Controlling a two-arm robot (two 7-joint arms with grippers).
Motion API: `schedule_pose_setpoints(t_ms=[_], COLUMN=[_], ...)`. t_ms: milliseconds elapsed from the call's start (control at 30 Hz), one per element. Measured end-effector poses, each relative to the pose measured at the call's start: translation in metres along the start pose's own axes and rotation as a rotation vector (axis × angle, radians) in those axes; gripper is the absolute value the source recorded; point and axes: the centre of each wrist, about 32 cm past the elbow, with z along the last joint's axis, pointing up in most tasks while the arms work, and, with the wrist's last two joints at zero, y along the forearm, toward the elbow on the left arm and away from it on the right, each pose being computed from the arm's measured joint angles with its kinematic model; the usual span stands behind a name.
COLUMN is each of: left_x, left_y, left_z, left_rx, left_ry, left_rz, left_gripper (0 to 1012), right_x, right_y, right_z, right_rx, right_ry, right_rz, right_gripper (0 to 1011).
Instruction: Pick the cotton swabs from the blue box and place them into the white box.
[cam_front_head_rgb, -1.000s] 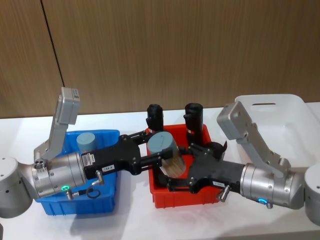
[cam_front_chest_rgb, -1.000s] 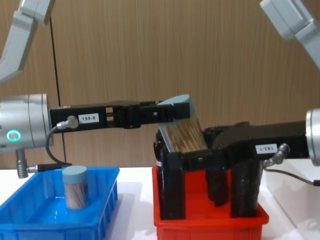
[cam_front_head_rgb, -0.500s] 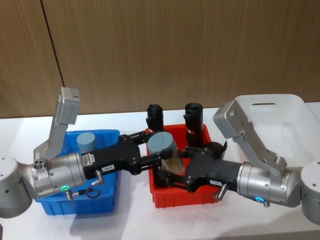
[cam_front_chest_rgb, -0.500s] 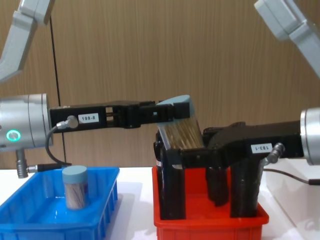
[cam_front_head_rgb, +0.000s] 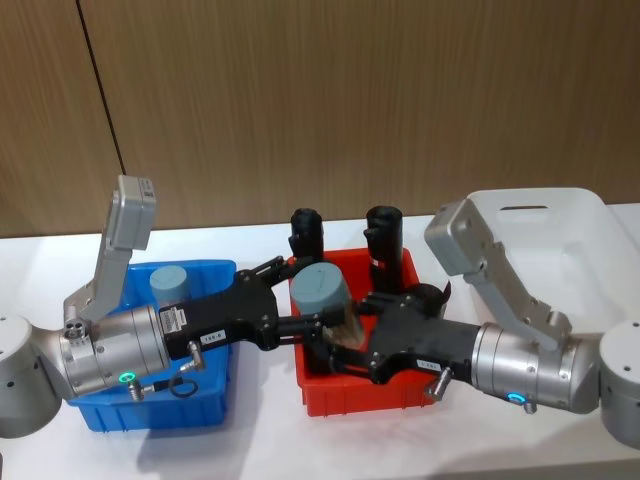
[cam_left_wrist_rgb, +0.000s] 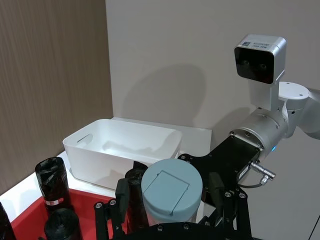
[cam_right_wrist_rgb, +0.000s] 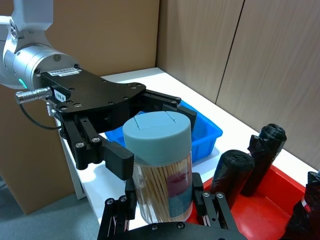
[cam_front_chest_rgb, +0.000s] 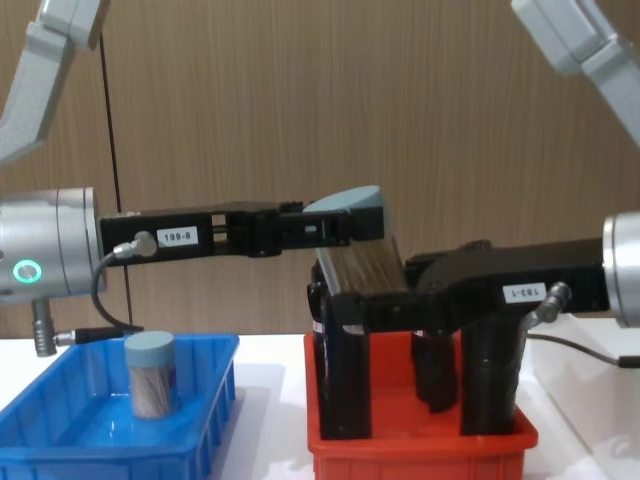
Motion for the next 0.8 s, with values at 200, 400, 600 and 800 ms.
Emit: schedule_pose_setpoints(t_ms=[200, 400, 600, 800], left_x=[0.0, 0.0, 0.0, 0.0], left_y=[0.0, 0.0, 0.0, 0.0], left_z=[0.0, 0.0, 0.0, 0.0], left_rx=[0.0, 0.0, 0.0, 0.0], left_ry=[0.0, 0.0, 0.0, 0.0], left_rz=[0.0, 0.0, 0.0, 0.0], left_gripper=[1004, 1004, 1004, 1004], right_x=[0.002, 0.005, 0.012, 0.021], right_y=[-0.007, -0.019, -0.037, -0.058], right_z=[-0.001, -0.003, -0.006, -0.01], right_rx=[0.008, 0.017, 0.026, 0.031], right_ry=[0.007, 0.015, 0.028, 0.04], right_rz=[-0.021, -0.06, -0.126, -0.208], right_gripper=[636, 636, 636, 636])
